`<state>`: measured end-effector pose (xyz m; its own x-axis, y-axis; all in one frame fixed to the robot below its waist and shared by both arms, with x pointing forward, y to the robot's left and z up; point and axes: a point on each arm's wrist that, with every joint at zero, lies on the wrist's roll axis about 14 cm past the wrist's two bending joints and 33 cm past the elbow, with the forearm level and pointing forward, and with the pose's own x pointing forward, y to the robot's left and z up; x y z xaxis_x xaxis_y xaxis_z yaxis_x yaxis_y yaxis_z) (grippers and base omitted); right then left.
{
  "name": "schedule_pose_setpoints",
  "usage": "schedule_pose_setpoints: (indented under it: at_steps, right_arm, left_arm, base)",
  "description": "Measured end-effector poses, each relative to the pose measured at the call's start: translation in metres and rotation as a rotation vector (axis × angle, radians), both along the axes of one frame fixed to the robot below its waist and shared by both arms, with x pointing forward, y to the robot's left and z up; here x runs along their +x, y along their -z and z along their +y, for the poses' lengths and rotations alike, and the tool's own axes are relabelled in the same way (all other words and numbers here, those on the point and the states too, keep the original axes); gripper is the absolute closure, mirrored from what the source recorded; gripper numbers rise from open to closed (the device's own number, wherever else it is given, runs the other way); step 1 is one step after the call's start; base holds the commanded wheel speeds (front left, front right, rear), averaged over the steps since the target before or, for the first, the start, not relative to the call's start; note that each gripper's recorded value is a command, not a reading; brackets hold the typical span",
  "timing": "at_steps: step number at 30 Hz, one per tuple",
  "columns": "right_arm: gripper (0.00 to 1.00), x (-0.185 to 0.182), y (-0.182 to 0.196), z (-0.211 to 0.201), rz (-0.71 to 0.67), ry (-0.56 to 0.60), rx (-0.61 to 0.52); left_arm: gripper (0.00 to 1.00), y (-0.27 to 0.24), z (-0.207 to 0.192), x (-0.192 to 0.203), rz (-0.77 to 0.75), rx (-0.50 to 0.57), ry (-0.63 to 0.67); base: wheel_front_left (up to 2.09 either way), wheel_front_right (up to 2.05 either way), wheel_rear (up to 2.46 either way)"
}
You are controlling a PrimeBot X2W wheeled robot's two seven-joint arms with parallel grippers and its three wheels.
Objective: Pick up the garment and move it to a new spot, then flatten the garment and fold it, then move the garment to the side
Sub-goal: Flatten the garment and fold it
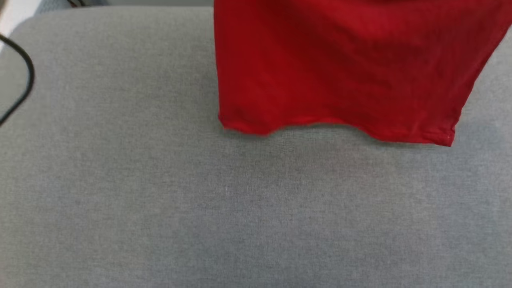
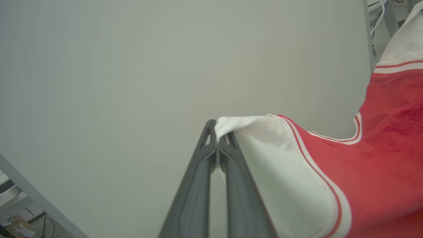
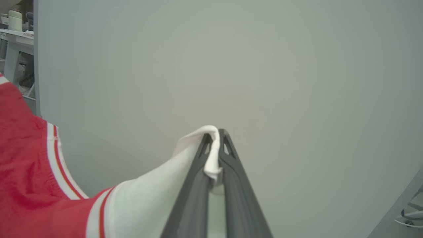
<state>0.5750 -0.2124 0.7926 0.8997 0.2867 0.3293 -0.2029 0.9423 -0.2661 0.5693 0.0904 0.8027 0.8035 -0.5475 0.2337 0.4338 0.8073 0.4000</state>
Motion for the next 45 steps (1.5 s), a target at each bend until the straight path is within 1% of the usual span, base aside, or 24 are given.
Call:
schedule_pose_setpoints:
  at_steps: [2, 4, 5, 8, 14, 19, 22, 25, 27, 31, 34, 37, 40, 45]
  right_arm:
    - [1.00, 0.017, -0.001, 0.001, 0.000, 0.014, -0.005]
    - [1.00, 0.034, -0.004, 0.001, -0.013, 0.033, -0.017]
    - [1.00, 0.041, -0.005, 0.001, -0.018, 0.041, -0.022]
    - [1.00, 0.061, -0.015, 0.000, -0.062, 0.065, -0.029]
    - [1.00, 0.093, -0.023, -0.001, -0.110, 0.106, -0.050]
    - [1.00, 0.112, -0.015, 0.001, -0.099, 0.118, -0.056]
    - [1.00, 0.125, 0.004, 0.003, -0.061, 0.117, -0.053]
    - [1.00, 0.137, 0.031, 0.005, -0.013, 0.113, -0.053]
    - [1.00, 0.144, 0.048, 0.004, 0.015, 0.113, -0.042]
    - [1.00, 0.149, 0.098, 0.007, 0.099, 0.098, -0.018]
    - [1.00, 0.144, 0.131, 0.013, 0.156, 0.080, -0.008]
    - [1.00, 0.134, 0.154, 0.016, 0.196, 0.064, 0.001]
    - [1.00, 0.121, 0.177, 0.020, 0.237, 0.044, -0.006]
    - [1.00, 0.090, 0.214, 0.028, 0.312, -0.005, -0.035]
  left_arm:
    - [1.00, -0.001, 0.000, 0.015, -0.003, -0.011, -0.008]
    - [1.00, -0.002, 0.002, 0.032, -0.019, 0.001, -0.025]
    - [1.00, -0.004, 0.002, 0.037, -0.026, -0.012, -0.025]
    - [1.00, -0.004, 0.003, 0.058, -0.059, -0.012, -0.045]
    - [1.00, -0.008, 0.006, 0.085, -0.111, -0.055, -0.064]
    - [1.00, 0.003, 0.016, 0.103, -0.095, -0.075, -0.086]
    - [1.00, 0.018, 0.020, 0.113, -0.071, -0.082, -0.093]
    - [1.00, 0.040, 0.021, 0.121, -0.036, -0.087, -0.089]
    - [1.00, 0.064, 0.025, 0.127, 0.011, -0.082, -0.097]
    - [1.00, 0.116, 0.032, 0.131, 0.115, -0.075, -0.113]
    - [1.00, 0.139, 0.038, 0.126, 0.165, -0.085, -0.115]
    - [1.00, 0.157, 0.045, 0.117, 0.201, -0.108, -0.118]
    - [1.00, 0.174, 0.047, 0.106, 0.238, -0.115, -0.120]
    - [1.00, 0.202, 0.053, 0.082, 0.294, -0.163, -0.128]
  base:
    - [0.00, 0.00, 0.00]
    - [0.00, 0.00, 0.00]
    - [0.00, 0.00, 0.00]
    - [0.00, 0.00, 0.00]
    - [0.00, 0.00, 0.00]
    - [0.00, 0.00, 0.00]
    - [0.00, 0.00, 0.00]
    - [0.00, 0.00, 0.00]
    - [0.00, 0.00, 0.00]
    - [0.00, 0.00, 0.00]
    - [0.00, 0.00, 0.00]
    - [0.00, 0.00, 0.00]
    - [0.00, 0.00, 0.00]
    - [0.00, 0.00, 0.00]
